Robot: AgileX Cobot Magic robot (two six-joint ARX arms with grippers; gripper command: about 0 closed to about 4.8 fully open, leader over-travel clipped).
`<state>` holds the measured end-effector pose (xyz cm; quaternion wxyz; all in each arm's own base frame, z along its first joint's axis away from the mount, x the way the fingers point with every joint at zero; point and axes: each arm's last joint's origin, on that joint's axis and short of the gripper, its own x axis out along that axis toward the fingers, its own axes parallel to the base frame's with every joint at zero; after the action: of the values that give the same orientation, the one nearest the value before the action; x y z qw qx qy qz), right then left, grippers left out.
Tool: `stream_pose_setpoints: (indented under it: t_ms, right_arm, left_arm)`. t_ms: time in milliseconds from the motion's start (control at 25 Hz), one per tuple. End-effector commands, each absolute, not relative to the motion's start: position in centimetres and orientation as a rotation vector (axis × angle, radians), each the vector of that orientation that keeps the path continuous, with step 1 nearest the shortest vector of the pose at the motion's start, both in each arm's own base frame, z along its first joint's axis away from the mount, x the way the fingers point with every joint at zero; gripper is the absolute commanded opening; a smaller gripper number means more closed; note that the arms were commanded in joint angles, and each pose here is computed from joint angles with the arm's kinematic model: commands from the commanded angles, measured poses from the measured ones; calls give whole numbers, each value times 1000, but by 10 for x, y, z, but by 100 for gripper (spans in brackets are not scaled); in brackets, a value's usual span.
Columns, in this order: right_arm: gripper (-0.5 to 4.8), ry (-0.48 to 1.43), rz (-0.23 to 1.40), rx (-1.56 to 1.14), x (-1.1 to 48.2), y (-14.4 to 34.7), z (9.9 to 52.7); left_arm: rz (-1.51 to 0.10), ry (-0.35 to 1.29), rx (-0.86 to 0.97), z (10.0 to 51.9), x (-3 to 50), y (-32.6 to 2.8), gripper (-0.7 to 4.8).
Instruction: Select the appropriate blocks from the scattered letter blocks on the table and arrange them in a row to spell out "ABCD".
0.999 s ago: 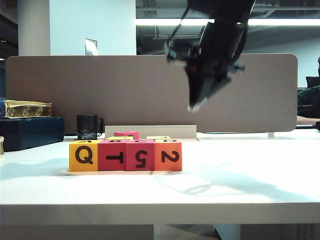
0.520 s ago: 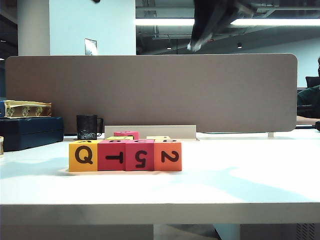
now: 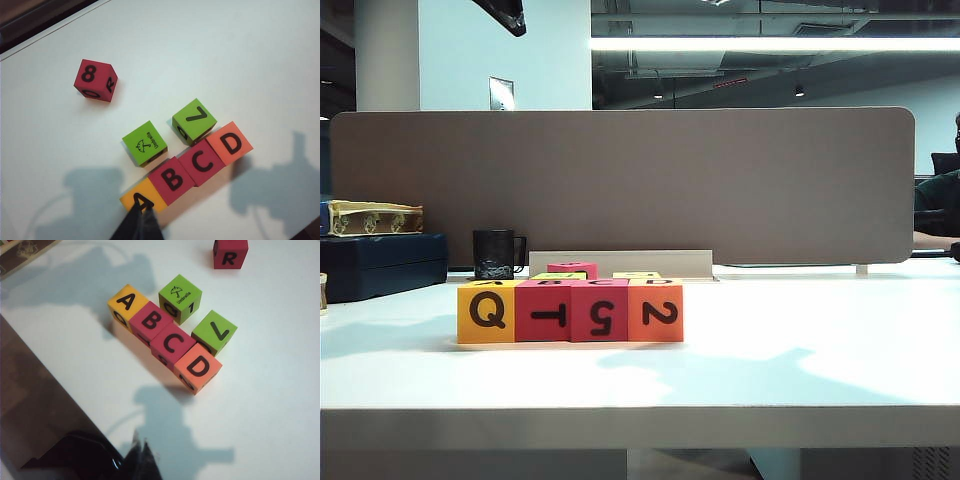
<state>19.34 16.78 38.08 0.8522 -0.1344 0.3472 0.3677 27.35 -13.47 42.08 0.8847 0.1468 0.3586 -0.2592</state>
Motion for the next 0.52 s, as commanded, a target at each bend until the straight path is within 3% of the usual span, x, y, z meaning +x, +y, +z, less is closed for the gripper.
stream_pose_setpoints:
  t_ms: [40,520]
  right_arm:
    - [-1,726,776,-280,192,167,383]
    - [-1,724,776,-280,193,168,383]
  left_arm:
    - [-544,745,303,422,272,-134,-6]
    - [-544,739,302,423,272,-134,-6]
